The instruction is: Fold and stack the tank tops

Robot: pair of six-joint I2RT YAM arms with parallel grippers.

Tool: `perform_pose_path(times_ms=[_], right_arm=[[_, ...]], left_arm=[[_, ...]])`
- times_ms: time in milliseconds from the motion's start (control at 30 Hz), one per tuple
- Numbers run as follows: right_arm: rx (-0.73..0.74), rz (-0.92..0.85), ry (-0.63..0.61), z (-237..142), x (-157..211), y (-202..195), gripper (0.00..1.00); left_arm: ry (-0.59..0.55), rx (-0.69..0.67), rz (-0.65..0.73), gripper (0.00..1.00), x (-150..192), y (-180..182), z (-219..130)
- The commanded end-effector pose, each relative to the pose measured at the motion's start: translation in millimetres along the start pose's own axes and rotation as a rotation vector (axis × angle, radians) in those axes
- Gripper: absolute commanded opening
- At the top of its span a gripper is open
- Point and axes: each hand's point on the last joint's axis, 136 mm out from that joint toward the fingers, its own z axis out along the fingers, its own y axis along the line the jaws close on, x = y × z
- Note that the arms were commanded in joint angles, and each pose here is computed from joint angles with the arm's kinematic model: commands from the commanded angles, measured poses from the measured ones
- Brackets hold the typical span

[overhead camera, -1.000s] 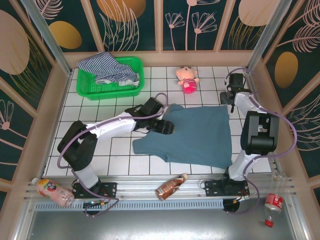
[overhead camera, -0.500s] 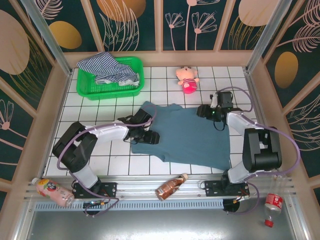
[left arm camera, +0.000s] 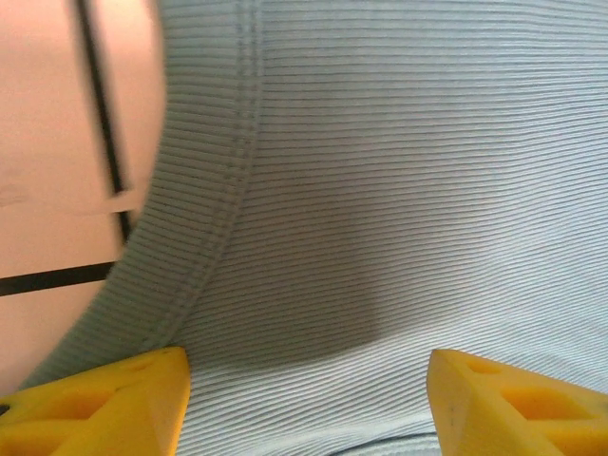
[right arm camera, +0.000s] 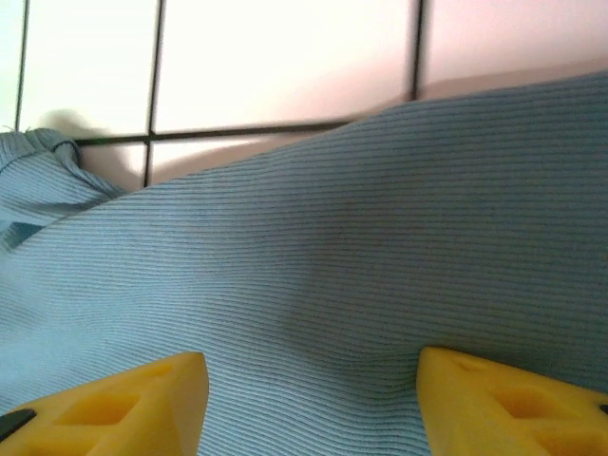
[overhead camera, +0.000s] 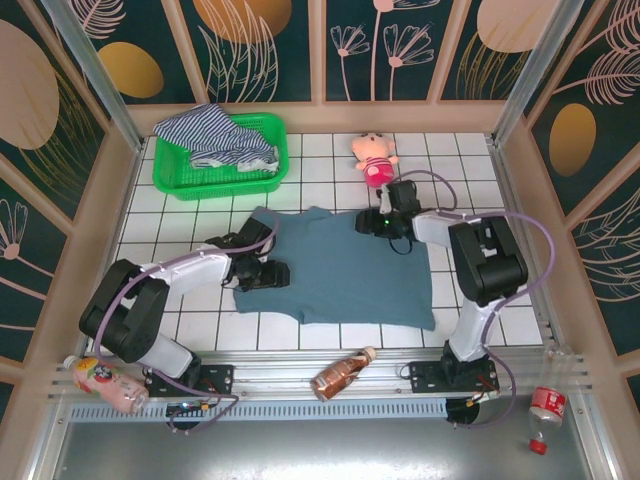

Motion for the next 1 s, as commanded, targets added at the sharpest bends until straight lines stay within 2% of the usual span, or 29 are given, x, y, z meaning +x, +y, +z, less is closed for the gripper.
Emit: perform_pose_path(times_ms=[0, 100, 200, 367, 467, 600, 767, 900, 967], right_arm=[[0.028, -0.038, 0.036, 26, 0, 3, 0.61], [-0.007, -0.054, 0.033, 35, -12, 18, 0.61], [-0.032, -0.099, 0.002, 27, -26, 32, 0.62], [-0.027, -0.15, -0.025, -14, -33, 38, 0.64], [-0.012, -0.062, -0.016, -53, -13, 23, 0.64], [0.031, 0.086, 0.012, -98, 31, 11, 0.63], [0.136, 0.295, 0.042, -131, 82, -2, 0.64], [0.269, 0.461, 0.093, -146, 114, -20, 0.64], [0.313, 0.541, 0.1, -151, 123, -26, 0.62]], left_arm=[[0.042, -0.082, -0.041, 0.67, 12, 27, -2], [0.035, -0.116, -0.047, 0.68, 8, 37, -6], [0.006, -0.148, -0.067, 0.69, -4, 47, -16], [-0.009, -0.207, -0.075, 0.7, -13, 57, -30], [-0.03, -0.231, -0.108, 0.71, -11, 60, -43], [-0.049, -0.209, -0.195, 0.71, 2, 60, -57], [-0.084, -0.18, -0.304, 0.7, 21, 64, -73], [-0.084, -0.034, -0.357, 0.68, 24, 34, -72], [-0.072, -0.001, -0.325, 0.69, 28, 11, -69]])
